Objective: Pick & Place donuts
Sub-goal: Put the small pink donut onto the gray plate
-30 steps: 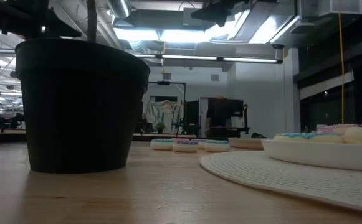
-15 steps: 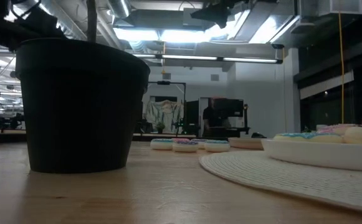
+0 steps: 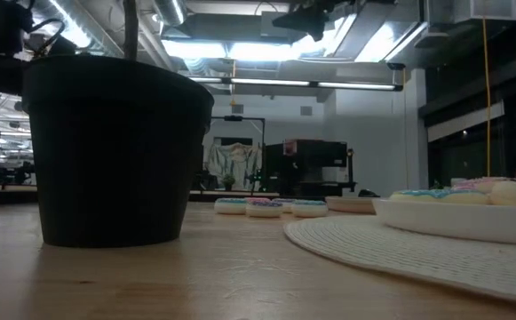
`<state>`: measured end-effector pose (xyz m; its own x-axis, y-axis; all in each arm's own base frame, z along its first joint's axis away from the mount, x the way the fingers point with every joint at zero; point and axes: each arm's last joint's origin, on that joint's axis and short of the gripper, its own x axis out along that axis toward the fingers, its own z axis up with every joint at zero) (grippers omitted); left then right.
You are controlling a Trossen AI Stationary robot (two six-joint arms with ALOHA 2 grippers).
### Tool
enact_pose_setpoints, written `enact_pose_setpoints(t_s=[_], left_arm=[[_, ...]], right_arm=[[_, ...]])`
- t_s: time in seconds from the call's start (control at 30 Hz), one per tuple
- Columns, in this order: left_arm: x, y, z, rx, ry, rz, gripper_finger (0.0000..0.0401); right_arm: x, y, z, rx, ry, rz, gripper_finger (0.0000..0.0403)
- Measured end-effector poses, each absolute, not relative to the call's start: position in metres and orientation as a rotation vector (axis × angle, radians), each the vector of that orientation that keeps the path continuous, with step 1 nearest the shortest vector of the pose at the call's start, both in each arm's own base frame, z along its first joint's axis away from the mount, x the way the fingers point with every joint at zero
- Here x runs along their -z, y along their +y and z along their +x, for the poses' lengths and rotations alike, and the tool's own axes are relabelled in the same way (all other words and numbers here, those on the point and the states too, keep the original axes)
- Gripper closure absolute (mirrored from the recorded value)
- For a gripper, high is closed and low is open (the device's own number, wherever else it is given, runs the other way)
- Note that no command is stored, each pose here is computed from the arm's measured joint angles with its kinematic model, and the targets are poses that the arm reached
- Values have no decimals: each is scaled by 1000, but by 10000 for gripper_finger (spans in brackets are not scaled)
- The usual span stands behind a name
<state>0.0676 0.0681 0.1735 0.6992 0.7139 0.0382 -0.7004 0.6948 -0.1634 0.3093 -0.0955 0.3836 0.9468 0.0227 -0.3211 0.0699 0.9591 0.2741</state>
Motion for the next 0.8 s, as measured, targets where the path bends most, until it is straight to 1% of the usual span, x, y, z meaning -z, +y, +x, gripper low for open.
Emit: enact_pose_setpoints(t_s=[0.2, 0.4, 0.67, 0.8], left_arm=[[-168, 69, 68, -800, -98, -168, 131], [-167, 69, 69, -789, -86, -166, 131], [-167, 69, 69, -790, -85, -165, 131], [-167, 69, 69, -790, -85, -165, 131]], right_arm=[[-382, -95, 309, 28, 348, 303, 79], [-381, -95, 308, 47, 355, 406, 79], [-380, -95, 308, 47, 361, 408, 79], [-375, -94, 306, 56, 416, 426, 79]])
